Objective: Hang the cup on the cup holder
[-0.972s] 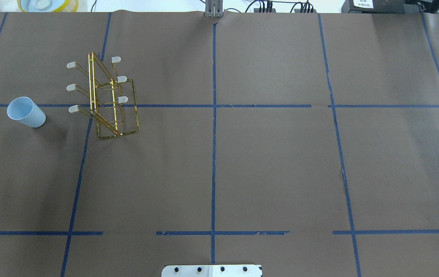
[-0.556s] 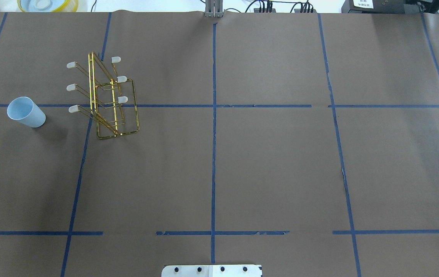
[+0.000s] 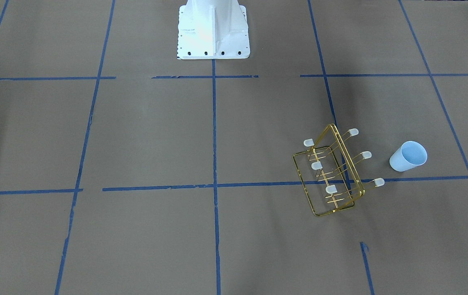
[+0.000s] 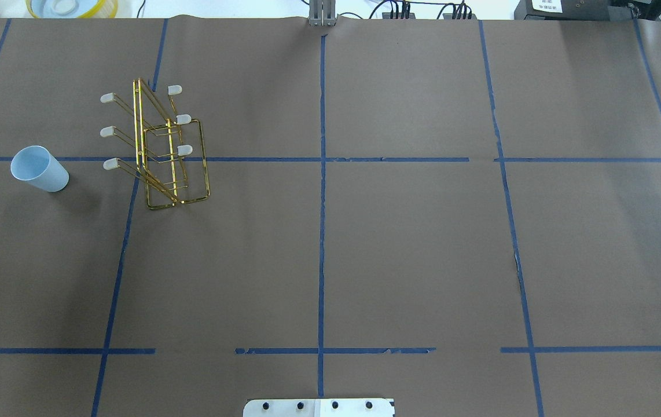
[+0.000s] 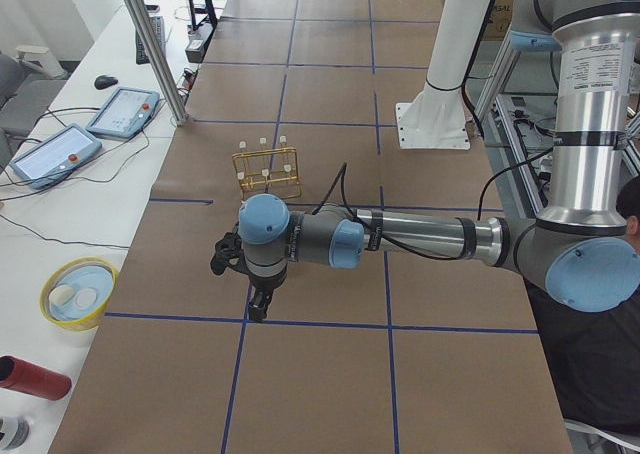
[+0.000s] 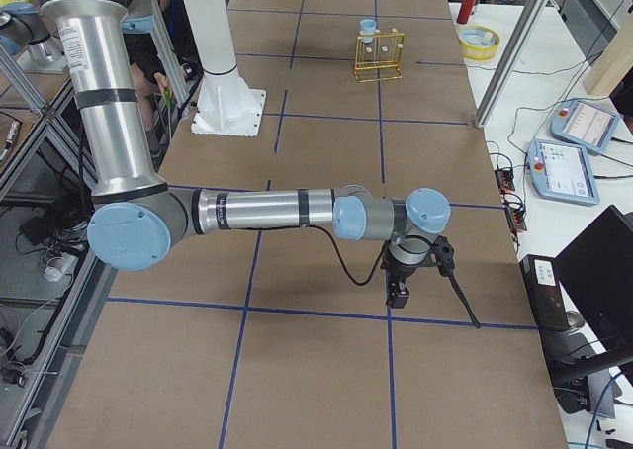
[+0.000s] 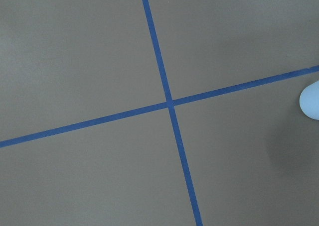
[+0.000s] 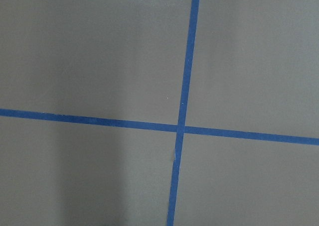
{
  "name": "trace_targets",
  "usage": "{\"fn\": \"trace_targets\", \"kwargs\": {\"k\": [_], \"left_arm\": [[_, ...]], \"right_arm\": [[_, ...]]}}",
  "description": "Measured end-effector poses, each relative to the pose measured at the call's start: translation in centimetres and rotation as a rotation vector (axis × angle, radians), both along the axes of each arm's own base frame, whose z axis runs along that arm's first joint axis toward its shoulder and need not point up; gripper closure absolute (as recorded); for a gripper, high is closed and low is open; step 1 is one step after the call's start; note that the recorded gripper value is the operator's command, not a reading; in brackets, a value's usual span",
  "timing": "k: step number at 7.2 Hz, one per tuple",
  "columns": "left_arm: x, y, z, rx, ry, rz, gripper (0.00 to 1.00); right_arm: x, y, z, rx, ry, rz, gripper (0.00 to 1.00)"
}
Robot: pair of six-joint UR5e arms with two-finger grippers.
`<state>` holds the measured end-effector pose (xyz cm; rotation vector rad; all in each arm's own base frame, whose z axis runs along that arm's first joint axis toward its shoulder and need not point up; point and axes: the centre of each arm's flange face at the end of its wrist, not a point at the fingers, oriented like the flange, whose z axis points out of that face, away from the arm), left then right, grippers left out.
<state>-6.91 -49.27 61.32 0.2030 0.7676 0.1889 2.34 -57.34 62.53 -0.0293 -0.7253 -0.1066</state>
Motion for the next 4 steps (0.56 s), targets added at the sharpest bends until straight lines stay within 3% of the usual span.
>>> {"fn": "trace_targets", "kwargs": {"k": [2, 4], "left_arm": [[0.1, -1.0, -1.3, 0.036, 0.004, -0.004, 0.0], [0.2, -2.2, -2.5, 0.036, 0.024, -0.069, 0.0]], "right_arm": [[0.0, 0.0, 0.0, 0.0, 0.0, 0.0, 0.0], [0.0, 0.0, 0.0, 0.0, 0.0, 0.0, 0.0]]}}
